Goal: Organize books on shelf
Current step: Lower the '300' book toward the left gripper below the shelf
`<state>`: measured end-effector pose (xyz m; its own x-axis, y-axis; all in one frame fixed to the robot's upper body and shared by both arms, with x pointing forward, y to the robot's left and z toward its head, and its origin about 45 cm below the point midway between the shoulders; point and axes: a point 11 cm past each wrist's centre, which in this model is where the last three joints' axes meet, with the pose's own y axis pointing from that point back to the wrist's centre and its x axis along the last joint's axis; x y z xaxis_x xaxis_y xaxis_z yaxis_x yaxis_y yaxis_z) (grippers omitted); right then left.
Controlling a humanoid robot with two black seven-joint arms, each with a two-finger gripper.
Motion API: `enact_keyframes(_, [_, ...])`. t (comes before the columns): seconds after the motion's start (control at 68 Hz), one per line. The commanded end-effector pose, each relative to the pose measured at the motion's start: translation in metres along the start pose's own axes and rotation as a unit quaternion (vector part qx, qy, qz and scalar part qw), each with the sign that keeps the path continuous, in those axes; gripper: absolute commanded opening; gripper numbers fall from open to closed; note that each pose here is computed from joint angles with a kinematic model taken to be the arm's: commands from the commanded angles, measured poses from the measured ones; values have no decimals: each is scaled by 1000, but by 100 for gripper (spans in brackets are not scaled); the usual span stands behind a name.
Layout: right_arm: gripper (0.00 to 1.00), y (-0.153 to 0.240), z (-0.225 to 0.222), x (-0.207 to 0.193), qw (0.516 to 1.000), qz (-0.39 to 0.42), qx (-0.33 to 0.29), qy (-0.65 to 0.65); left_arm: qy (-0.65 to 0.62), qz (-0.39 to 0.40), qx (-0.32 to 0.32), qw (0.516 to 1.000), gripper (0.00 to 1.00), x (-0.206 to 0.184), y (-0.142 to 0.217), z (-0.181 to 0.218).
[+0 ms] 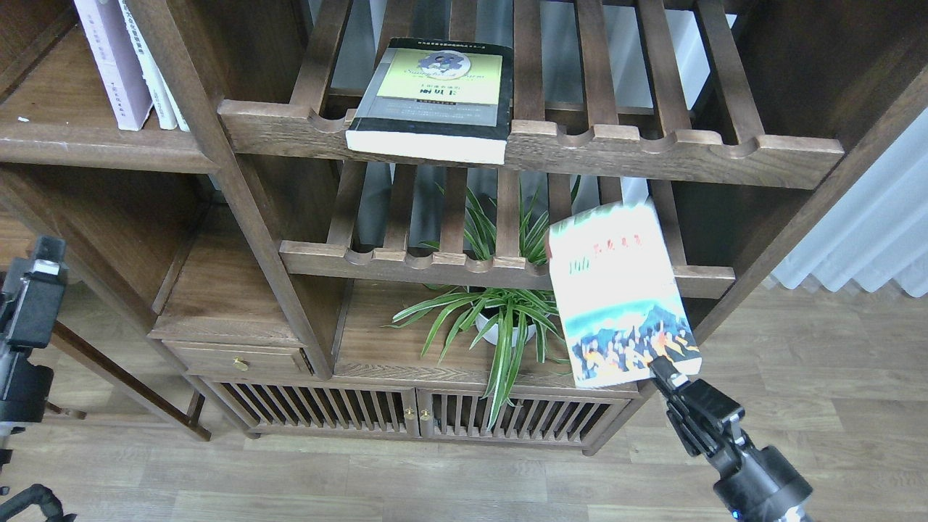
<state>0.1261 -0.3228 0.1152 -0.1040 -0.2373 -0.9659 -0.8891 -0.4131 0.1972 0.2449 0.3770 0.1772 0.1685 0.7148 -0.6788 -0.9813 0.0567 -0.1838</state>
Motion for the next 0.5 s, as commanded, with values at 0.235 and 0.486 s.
enact_keyframes(0.235, [5,2,59,25,992,40,-116,-33,83,27,95,992,99,-3,28,-62])
enact_keyframes(0.486, [5,-20,77,26,985,27,-169,-26,137,58,163,975,99,-1,55,-102])
